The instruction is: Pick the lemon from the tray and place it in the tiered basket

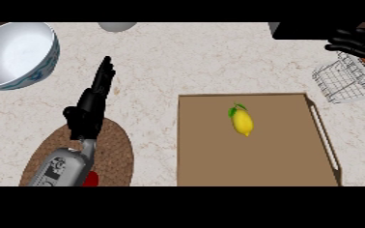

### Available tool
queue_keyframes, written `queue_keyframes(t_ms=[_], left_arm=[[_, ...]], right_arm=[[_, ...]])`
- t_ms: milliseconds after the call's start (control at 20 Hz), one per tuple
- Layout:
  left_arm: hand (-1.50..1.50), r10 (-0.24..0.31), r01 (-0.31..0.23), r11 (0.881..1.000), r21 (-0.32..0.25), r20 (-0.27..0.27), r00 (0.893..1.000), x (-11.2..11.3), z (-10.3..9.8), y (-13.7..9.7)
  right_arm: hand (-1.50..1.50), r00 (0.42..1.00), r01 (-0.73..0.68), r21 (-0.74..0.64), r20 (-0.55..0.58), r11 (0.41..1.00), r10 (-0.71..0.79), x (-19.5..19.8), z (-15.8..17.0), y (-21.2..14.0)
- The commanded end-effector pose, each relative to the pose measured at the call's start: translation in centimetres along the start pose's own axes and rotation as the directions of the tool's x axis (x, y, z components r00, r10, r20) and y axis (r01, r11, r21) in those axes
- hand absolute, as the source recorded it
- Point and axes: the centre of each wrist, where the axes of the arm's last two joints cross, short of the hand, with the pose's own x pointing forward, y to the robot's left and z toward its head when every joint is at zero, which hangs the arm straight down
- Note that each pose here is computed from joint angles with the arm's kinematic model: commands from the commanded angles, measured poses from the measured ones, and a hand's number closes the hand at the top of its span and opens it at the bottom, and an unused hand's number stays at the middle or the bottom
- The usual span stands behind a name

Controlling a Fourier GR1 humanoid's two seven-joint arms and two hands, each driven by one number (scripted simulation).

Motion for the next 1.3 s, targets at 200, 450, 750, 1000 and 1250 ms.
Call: queue_keyframes(t_ms=[200, 450, 750, 1000, 1250], left_arm=[[0.0, -0.009, 0.009, 1.0, -0.001, -0.004, 1.0, -0.2, 0.2, 0.1], [0.0, -0.018, 0.018, 1.0, 0.017, 0.005, 1.0, -0.3, 1.8, 0.3], [0.0, 0.001, -0.001, 1.0, 0.01, -0.015, 1.0, 1.0, 0.5, -0.7], [0.0, 0.001, -0.002, 1.0, 0.02, 0.007, 1.0, -1.0, 2.7, -1.3], [0.0, -0.015, 0.015, 1.0, 0.006, 0.012, 1.0, 0.4, 0.8, -1.4]], right_arm=[[-1.5, 0.822, -0.53, 0.227, -0.096, 0.817, 0.561, 9.3, -4.2, 3.2], [-1.5, 0.744, -0.601, 0.289, -0.138, 0.745, 0.654, 7.6, -7.2, 7.0], [-1.5, 0.726, -0.599, 0.349, -0.142, 0.721, 0.672, 6.1, -8.5, 8.1], [-1.5, 0.683, -0.619, 0.398, -0.152, 0.677, 0.715, 7.1, -9.4, 9.9], [-1.5, 0.629, -0.6, 0.483, -0.206, 0.637, 0.749, 5.8, -9.2, 12.3]])
